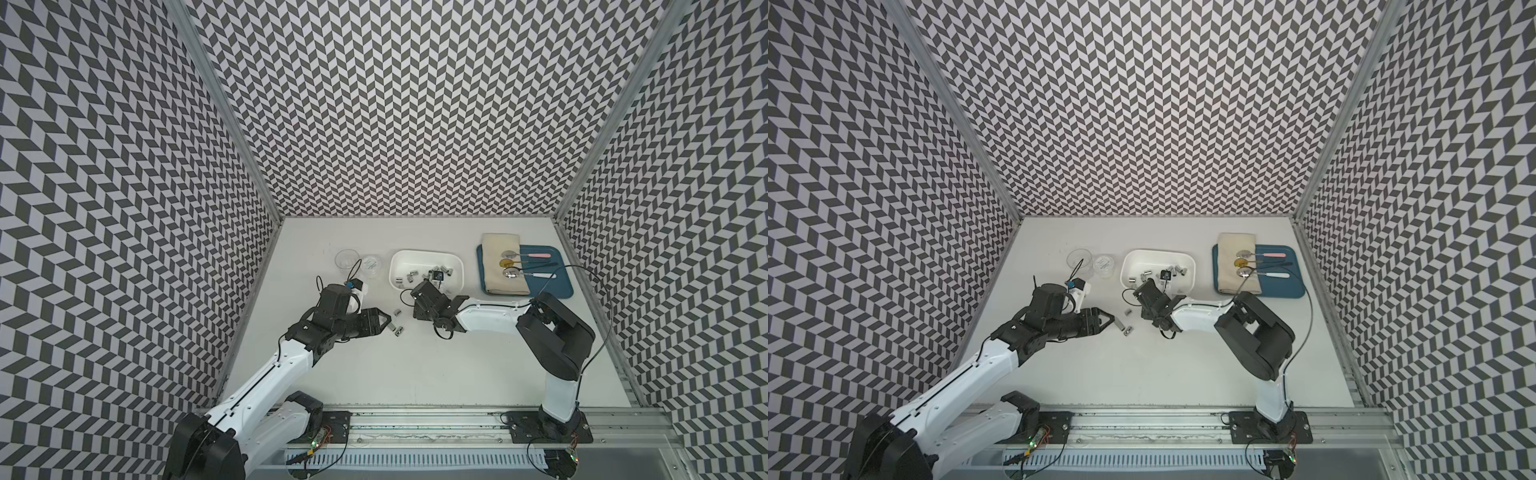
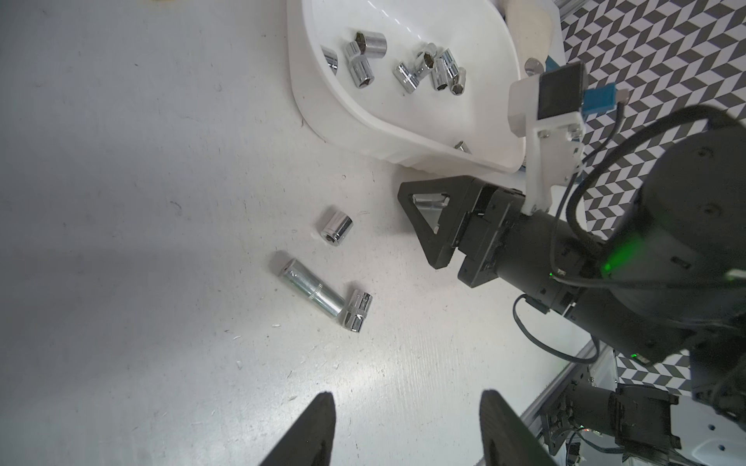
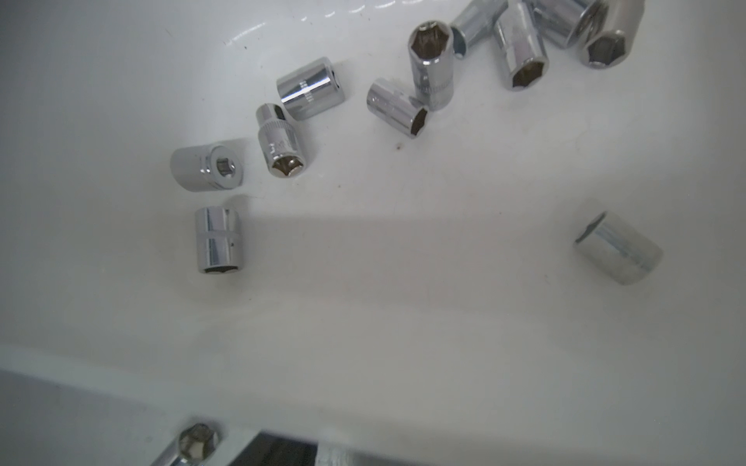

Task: Put the socket on the desktop into the storage box
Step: Pick up the socket head at the center of the board, then place the socket head in the storage box.

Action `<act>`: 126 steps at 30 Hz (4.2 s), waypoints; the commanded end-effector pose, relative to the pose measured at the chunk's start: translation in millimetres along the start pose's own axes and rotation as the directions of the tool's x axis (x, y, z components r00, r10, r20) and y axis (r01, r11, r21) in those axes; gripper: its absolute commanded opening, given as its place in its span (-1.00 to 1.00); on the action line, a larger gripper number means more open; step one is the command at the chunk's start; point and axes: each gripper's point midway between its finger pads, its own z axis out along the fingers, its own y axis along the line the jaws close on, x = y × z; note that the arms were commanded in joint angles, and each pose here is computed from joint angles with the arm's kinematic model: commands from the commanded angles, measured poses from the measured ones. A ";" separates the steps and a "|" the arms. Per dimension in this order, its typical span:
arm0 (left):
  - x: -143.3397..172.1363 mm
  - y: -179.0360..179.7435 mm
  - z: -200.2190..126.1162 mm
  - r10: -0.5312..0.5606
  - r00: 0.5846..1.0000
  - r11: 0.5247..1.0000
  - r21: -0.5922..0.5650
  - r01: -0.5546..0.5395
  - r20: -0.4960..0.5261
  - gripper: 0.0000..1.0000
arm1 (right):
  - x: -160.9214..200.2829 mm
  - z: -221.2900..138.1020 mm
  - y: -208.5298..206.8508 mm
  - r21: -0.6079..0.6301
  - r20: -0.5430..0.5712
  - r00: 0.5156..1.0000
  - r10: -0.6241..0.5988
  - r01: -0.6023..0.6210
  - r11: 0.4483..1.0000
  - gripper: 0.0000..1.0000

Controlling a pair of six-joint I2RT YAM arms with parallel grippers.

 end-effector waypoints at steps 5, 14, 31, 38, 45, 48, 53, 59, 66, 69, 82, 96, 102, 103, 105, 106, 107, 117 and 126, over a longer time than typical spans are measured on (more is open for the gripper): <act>2.5 -2.3 -2.1 0.003 1.000 1.000 0.010 -0.003 -0.001 0.20 | 16.4 12.8 -7.0 0.045 -0.042 0.999 -0.013 0.015 0.999 0.35; 1.2 -1.9 -2.8 0.002 1.000 1.000 0.007 -0.002 0.006 0.19 | 30.3 19.6 -14.1 0.131 -0.064 0.995 -0.075 0.083 0.988 0.33; 1.5 -0.6 -2.9 -0.002 1.000 1.000 -0.001 0.002 0.007 0.17 | 40.4 12.5 -27.3 0.162 -0.069 0.993 -0.094 0.104 0.981 0.19; 1.4 0.8 -2.7 -0.005 1.000 1.000 -0.008 0.005 0.008 0.16 | 43.5 10.6 -29.6 0.153 -0.072 0.993 -0.096 0.106 0.982 -0.06; 1.1 2.0 -3.1 -0.007 1.000 1.000 -0.014 0.007 0.010 0.16 | 38.2 4.2 -22.9 0.124 -0.059 0.993 -0.101 0.107 0.987 -0.15; 0.9 2.7 -2.8 -0.009 1.000 1.000 -0.017 0.009 0.010 0.16 | 32.8 -4.5 -15.7 0.091 -0.049 0.993 -0.105 0.109 0.990 -0.18; 0.2 3.2 -2.0 -0.010 1.000 1.000 -0.020 0.010 0.009 0.15 | 25.3 -24.8 -3.2 0.016 -0.035 0.994 -0.107 0.107 0.994 -0.19; -1.7 5.0 0.0 -0.017 1.000 0.999 -0.027 0.018 0.013 0.15 | 14.0 -51.4 9.0 -0.063 -0.017 0.994 -0.110 0.109 0.992 -0.20; -9.2 6.2 1.2 -0.029 0.999 0.999 -0.039 0.030 0.037 0.15 | -12.0 -81.1 27.8 -0.154 0.036 0.994 -0.108 0.112 0.982 -0.20; -13.8 6.5 0.4 -0.032 0.998 0.998 -0.049 0.035 0.055 0.15 | -27.2 -88.3 35.7 -0.171 0.063 0.992 -0.110 0.119 0.978 -0.19; -29.8 8.0 -4.5 -0.051 0.992 0.996 -0.070 0.059 0.115 0.15 | -98.4 -50.8 53.1 -0.179 0.087 0.991 -0.102 0.117 0.977 -0.19; -26.5 12.2 -2.3 -0.070 0.991 0.994 -0.072 0.078 0.112 0.15 | -128.9 26.9 59.9 -0.185 0.008 0.996 -0.084 0.084 0.979 -0.19; -23.3 14.1 -1.2 -0.081 0.991 0.994 -0.071 0.088 0.106 0.15 | -130.1 46.5 61.6 -0.181 -0.017 0.997 -0.081 0.076 0.980 -0.16; -23.2 14.3 -1.1 -0.081 0.991 0.993 -0.072 0.089 0.106 0.16 | -130.2 48.7 60.7 -0.179 -0.020 0.997 -0.078 0.073 0.981 -0.15; -22.9 14.6 -1.0 -0.081 0.991 0.993 -0.072 0.089 0.106 0.16 | -130.1 51.1 60.7 -0.182 -0.024 0.997 -0.077 0.071 0.981 -0.09; -22.2 14.7 -0.7 -0.082 0.991 0.993 -0.071 0.089 0.104 0.16 | -129.7 51.6 60.6 -0.182 -0.026 0.997 -0.077 0.071 0.981 -0.04; -21.5 15.4 -0.1 -0.084 0.991 0.993 -0.072 0.091 0.102 0.16 | -130.6 51.2 60.8 -0.183 -0.024 0.997 -0.077 0.071 0.981 0.01; -20.7 17.0 1.2 -0.084 0.992 0.993 -0.077 0.092 0.098 0.16 | -139.0 30.5 62.9 -0.213 0.010 0.996 -0.085 0.085 0.973 0.21; -18.0 21.3 1.5 -0.090 0.991 0.991 -0.091 0.098 0.096 0.16 | -144.2 -5.4 64.7 -0.259 0.045 0.995 -0.088 0.097 0.961 0.20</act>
